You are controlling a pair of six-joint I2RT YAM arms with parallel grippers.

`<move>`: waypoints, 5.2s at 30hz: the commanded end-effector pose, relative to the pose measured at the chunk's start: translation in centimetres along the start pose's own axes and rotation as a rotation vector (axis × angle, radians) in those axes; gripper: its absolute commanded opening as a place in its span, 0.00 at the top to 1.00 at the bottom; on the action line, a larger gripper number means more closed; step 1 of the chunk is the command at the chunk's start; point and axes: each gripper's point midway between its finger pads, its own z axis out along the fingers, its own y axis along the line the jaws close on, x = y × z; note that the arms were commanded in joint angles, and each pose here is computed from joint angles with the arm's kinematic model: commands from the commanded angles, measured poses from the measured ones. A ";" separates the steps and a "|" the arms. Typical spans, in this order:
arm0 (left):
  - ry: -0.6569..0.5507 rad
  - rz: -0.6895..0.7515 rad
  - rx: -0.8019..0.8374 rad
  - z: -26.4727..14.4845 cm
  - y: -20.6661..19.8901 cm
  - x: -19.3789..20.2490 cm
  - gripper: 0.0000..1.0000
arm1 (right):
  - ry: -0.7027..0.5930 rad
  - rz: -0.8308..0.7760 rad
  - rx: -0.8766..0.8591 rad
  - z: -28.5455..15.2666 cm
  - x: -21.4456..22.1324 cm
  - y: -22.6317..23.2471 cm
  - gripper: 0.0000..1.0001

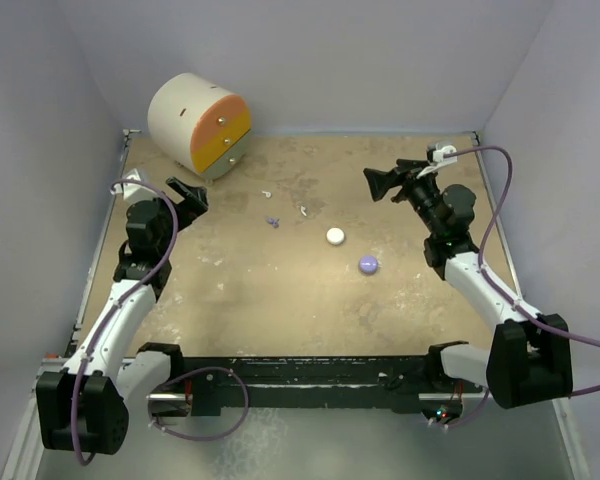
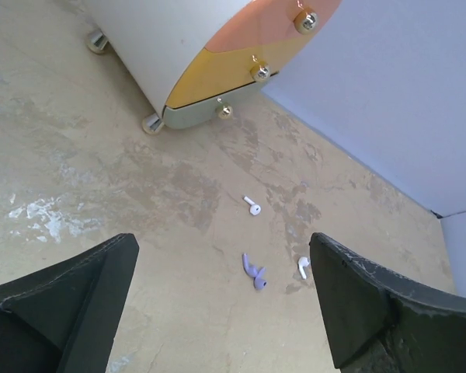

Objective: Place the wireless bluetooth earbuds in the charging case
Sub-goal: Pick up the charging case at the center of the board.

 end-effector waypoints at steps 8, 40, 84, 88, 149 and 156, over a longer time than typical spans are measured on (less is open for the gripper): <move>-0.034 -0.080 0.065 0.1 -1.1 -0.6 0.06 | -0.018 -0.064 0.099 1.2 -1.4 -0.6 0.00; 0.105 -0.061 0.116 -2.0 -1.7 3.1 0.05 | 0.555 -0.064 0.255 1.3 18.5 2.4 0.03; 0.186 -0.011 0.130 -0.7 -3.7 7.6 0.05 | 0.840 -0.103 0.343 -1.5 27.9 1.6 0.29; 0.190 -0.010 0.126 -0.6 -3.6 7.8 0.05 | 0.861 -0.116 0.350 -1.7 28.4 1.6 0.36; 0.122 -0.444 0.590 -3.0 -10.5 12.4 0.38 | 0.379 -0.167 -0.542 4.0 17.4 22.1 1.00; 0.120 -0.442 0.576 -2.6 -10.3 12.9 0.38 | 0.365 -0.159 -0.560 3.9 16.7 22.6 1.00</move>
